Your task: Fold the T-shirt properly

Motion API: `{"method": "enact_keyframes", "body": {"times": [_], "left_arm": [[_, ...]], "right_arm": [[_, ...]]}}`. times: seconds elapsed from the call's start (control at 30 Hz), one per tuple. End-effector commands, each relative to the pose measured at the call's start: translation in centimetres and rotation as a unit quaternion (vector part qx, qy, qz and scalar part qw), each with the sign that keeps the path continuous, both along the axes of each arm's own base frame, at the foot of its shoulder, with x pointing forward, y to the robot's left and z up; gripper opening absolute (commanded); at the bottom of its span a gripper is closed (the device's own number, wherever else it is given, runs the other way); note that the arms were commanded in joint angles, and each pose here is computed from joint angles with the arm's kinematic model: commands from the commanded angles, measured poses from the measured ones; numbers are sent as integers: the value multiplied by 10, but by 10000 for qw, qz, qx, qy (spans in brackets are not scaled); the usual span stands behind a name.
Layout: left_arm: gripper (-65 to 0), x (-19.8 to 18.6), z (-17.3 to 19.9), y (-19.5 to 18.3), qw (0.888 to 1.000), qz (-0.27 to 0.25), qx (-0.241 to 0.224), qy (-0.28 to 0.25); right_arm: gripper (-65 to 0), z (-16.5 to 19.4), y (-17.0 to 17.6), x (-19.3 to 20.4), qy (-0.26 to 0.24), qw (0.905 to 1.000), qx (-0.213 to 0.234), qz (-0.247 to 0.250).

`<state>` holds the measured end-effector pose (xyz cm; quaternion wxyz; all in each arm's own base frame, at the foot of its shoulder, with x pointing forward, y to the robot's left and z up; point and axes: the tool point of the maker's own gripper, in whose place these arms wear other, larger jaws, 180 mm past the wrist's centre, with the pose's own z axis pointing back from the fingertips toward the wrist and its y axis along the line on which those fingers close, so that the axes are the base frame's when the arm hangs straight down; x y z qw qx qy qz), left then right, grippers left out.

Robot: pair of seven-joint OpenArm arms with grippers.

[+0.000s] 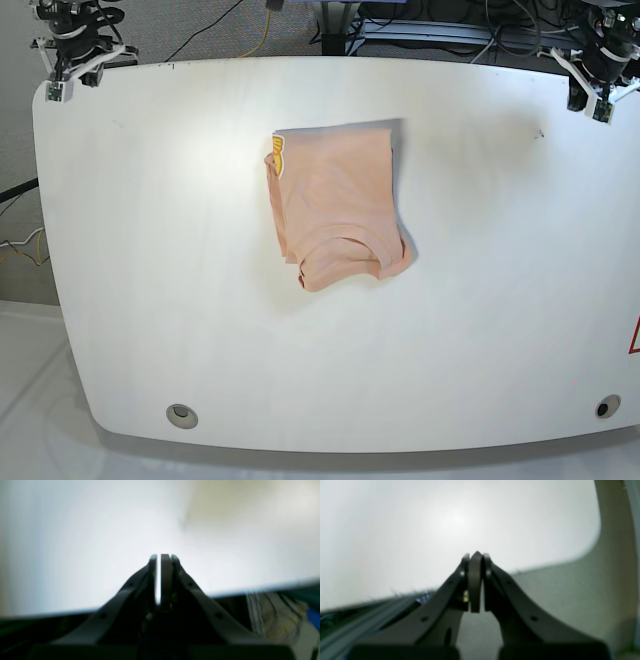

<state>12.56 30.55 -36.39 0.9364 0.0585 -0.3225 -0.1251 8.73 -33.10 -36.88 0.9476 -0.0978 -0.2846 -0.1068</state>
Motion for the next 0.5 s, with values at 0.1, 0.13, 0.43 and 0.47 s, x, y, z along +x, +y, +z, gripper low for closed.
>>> {"method": "enact_keyframes", "body": {"times": [0.1,0.13,0.43,0.47], "left_arm": [[-646,-25,-5,0,9996,142,-69,236],[-646,-31,-10,2,9991,181,-74,379],[-646,-79,-64,-2,9884,555,-473,1330],[-646,-84,-69,-3,9872,589,-524,1389]], "right_arm": [[-650,8,-13,-29,244,9995,-202,48],[-650,6,-12,-36,331,9993,-179,34],[-650,-20,4,-91,837,9965,-26,-35],[-650,-25,6,-96,915,9958,-26,-18]]}}
